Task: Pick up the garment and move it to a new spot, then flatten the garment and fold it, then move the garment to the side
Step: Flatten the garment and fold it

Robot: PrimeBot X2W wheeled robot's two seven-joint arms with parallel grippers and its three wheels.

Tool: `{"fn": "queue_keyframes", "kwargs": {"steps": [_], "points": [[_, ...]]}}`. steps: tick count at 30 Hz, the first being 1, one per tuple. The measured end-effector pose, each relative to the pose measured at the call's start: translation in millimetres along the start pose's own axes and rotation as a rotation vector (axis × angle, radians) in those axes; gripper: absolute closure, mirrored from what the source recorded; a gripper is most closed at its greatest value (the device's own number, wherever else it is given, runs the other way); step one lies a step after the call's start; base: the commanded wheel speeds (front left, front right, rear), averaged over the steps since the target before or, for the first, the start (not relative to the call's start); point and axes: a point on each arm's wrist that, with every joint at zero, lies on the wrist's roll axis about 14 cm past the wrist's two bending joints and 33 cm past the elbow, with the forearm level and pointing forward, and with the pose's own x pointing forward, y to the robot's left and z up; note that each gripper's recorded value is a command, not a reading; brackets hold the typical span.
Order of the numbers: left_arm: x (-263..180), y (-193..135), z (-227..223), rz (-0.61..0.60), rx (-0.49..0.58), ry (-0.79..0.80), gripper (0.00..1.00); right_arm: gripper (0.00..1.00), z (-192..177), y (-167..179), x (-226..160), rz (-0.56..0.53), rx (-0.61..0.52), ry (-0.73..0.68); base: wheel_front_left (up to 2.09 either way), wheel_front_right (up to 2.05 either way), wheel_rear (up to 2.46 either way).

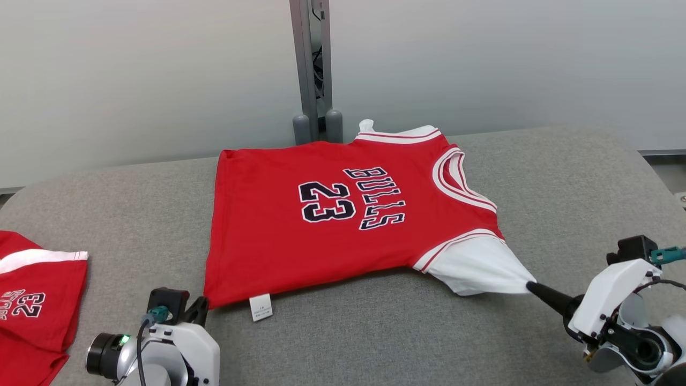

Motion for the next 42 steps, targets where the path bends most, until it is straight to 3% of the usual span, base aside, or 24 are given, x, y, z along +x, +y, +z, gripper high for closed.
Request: {"fn": "queue_keyframes", "kwargs": {"steps": [20, 26, 33, 42], "points": [[-48, 13, -36, -0.108, 0.161, 0.214, 1.00, 1.00, -64, -22, -44, 0.017, 0.094, 0.341, 0.00, 0.00, 0.00], [-82, 5, -53, -0.190, 0.194, 0.360, 1.00, 1.00, -80, -30, -57, 0.014, 0.154, 0.423, 0.00, 0.00, 0.00], [-117, -8, -60, -0.266, 0.212, 0.468, 1.00, 1.00, -112, -40, -83, -0.007, 0.139, 0.565, 0.00, 0.00, 0.00], [-137, -19, -55, -0.296, 0.189, 0.513, 1.00, 1.00, -117, -39, -97, 0.003, 0.144, 0.567, 0.00, 0.00, 0.00]]}}
